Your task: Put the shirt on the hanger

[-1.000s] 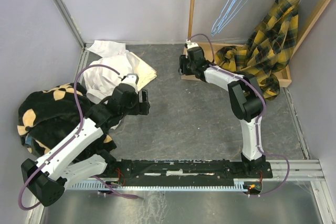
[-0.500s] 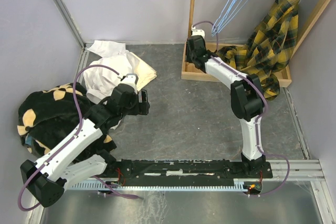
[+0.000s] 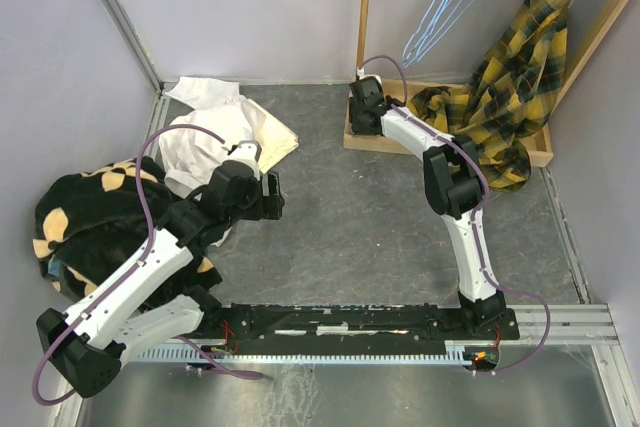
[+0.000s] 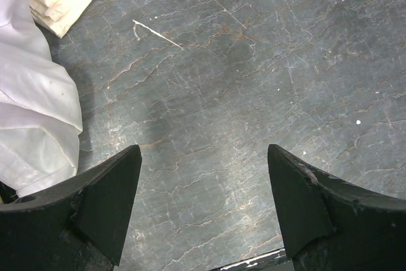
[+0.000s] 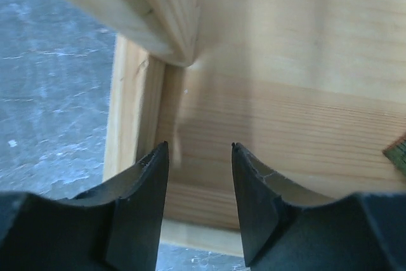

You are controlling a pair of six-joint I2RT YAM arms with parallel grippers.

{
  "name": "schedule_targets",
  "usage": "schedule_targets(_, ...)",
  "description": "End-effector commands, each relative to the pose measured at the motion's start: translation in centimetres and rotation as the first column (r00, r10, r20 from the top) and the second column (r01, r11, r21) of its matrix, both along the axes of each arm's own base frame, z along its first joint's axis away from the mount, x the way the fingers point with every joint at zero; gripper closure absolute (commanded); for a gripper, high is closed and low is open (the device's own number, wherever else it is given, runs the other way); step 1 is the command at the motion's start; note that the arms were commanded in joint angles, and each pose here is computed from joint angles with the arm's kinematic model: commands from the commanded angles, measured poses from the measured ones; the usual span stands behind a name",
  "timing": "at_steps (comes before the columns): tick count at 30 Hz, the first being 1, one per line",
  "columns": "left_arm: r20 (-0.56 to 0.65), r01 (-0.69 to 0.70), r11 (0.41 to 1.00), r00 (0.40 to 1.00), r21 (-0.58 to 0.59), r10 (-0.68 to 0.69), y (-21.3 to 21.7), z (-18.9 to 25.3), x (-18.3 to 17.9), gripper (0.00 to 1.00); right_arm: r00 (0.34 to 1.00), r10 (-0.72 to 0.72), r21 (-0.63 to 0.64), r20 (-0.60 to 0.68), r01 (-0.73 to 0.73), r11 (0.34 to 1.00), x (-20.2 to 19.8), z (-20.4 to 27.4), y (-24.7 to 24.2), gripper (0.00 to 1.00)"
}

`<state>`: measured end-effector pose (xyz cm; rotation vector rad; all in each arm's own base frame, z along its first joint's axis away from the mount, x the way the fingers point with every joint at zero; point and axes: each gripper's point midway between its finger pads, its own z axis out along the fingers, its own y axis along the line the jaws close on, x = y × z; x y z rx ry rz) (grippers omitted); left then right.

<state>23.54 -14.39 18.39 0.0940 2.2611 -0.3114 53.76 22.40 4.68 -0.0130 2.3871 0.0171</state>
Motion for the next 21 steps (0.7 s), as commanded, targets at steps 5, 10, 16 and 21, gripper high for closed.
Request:
schedule_targets(5, 0.033, -0.014, 1.000, 0.999, -0.018, 0.014, 0.1, 0.8, 0.4, 0.14, 0.927, 0.375, 0.296, 0.023, -0.364, 0.883, 0.0, 2.5, 9.1, 0.44)
schedule_targets(10, 0.038, -0.017, 1.000, 0.999, -0.022, 0.017, 0.1, 1.0, 0.4, 0.14, 0.903, 0.429, 0.294, 0.012, -0.414, 0.862, -1.0, 2.1, 11.7, 0.43)
schedule_targets(16, 0.040, -0.018, 1.000, 0.999, -0.024, 0.019, 0.2, 1.1, 0.4, 0.14, 0.868, 0.495, 0.283, 0.037, -0.484, 0.828, -2.6, 3.0, 14.5, 0.41)
schedule_targets(21, 0.036, -0.013, 1.000, 0.999, -0.025, 0.014, 0.1, 1.0, 0.3, 0.14, 0.835, 0.546, 0.250, 0.075, -0.545, 0.800, -4.0, 5.1, 16.0, 0.37)
